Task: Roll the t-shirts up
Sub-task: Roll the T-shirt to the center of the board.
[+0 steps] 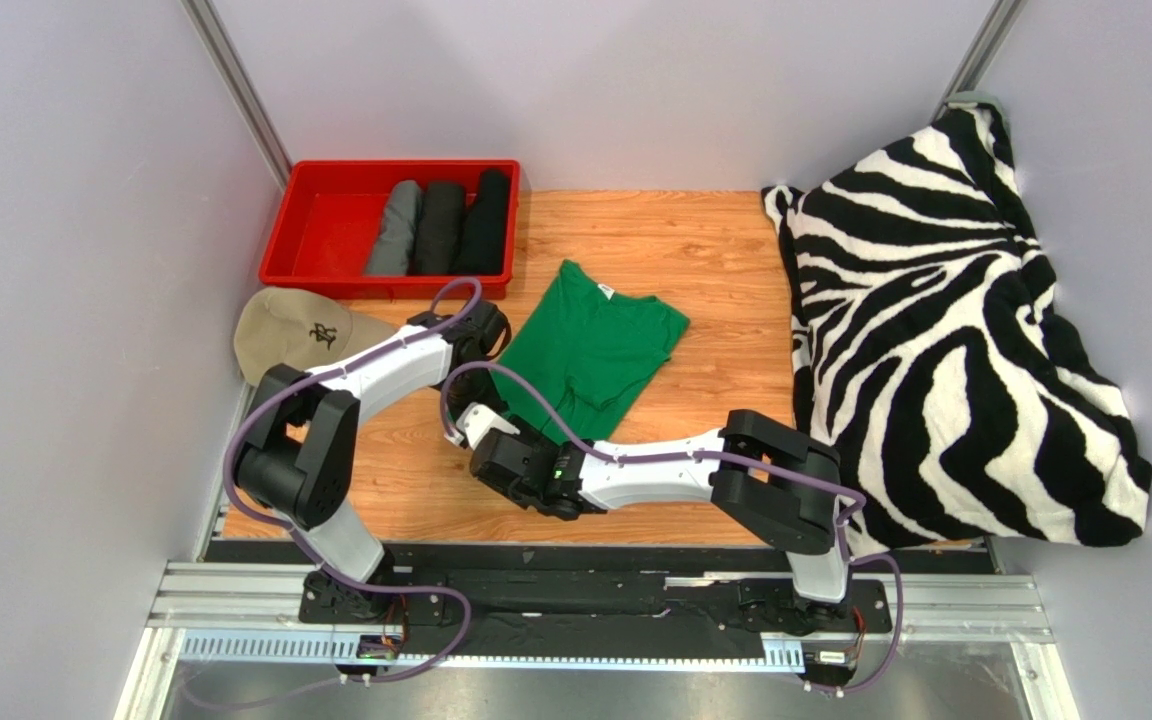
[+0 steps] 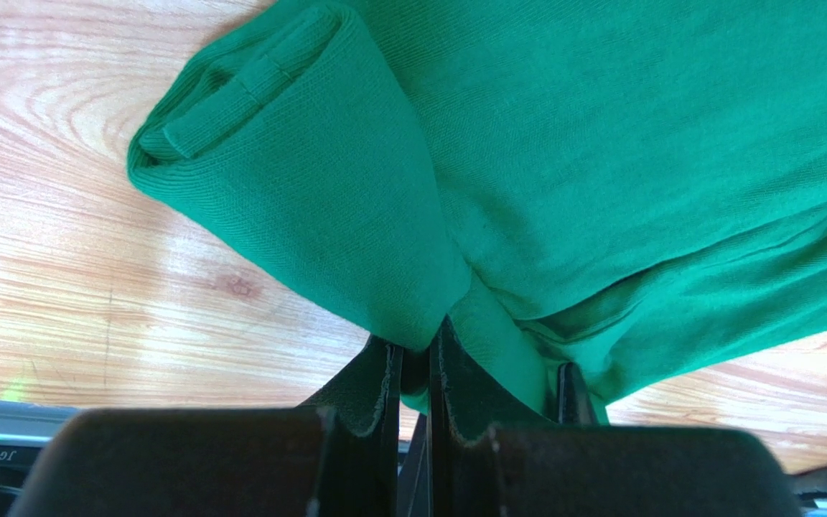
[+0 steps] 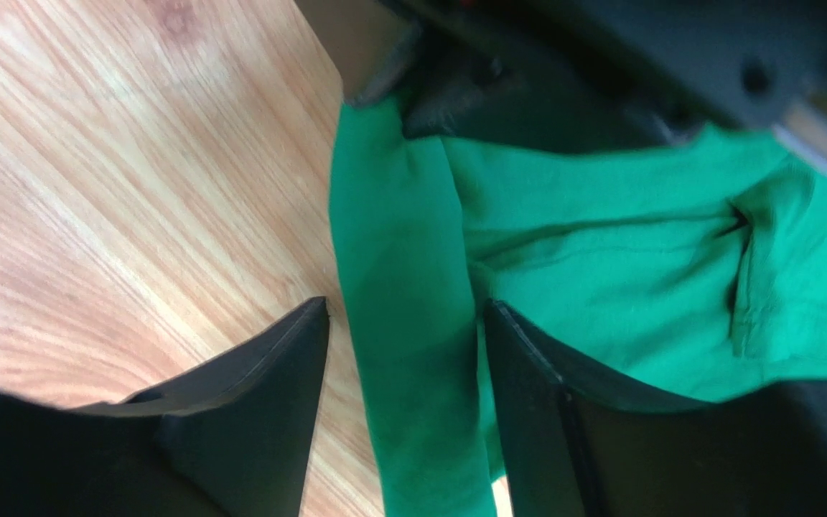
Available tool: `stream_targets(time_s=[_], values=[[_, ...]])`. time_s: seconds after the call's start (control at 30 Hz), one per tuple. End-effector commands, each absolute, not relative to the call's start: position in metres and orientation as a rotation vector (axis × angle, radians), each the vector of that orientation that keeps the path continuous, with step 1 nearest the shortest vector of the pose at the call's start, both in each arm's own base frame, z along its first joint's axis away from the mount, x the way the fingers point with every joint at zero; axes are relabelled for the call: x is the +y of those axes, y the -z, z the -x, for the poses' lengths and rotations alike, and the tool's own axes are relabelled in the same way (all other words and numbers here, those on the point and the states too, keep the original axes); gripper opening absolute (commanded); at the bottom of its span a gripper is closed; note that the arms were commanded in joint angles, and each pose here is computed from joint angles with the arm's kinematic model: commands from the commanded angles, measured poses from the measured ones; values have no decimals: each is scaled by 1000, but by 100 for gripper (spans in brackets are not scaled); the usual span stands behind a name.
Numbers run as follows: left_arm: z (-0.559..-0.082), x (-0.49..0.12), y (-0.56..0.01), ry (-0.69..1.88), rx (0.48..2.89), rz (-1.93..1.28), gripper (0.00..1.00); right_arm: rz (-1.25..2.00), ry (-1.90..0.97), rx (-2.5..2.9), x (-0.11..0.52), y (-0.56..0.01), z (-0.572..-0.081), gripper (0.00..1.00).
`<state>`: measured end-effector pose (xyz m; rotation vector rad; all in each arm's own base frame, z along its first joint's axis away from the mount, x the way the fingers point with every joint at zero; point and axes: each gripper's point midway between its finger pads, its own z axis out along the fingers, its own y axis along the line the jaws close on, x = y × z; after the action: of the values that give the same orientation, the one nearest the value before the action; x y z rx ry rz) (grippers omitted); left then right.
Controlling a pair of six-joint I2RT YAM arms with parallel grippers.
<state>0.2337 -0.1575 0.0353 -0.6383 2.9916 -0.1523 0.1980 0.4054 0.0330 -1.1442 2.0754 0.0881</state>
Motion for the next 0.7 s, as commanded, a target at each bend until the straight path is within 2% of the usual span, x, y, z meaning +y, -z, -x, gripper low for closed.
stream_targets(time_s=[0.0,0.03,0.17,0.27,0.3,0.47,0.67], values=[[-239,-164,-43,175,2993,606,5,1120,-100,2050,420,-44,-203,53],[-239,-164,-43,174,2993,608,5,1119,-103,2057,419,-43,-203,45],[-242,-165,-44,181,2989,588,11,1116,-136,2102,415,-37,-199,32],[-246,-167,-49,212,2972,562,29,1101,-232,2157,413,-35,-196,29],[-250,-169,-52,231,2956,553,42,1121,-285,2188,411,-30,-190,29],[-268,-169,-76,355,2863,533,64,1036,-533,2313,407,-29,-194,28],[-275,-161,-102,471,2746,562,64,897,-887,2470,398,-25,-201,27]])
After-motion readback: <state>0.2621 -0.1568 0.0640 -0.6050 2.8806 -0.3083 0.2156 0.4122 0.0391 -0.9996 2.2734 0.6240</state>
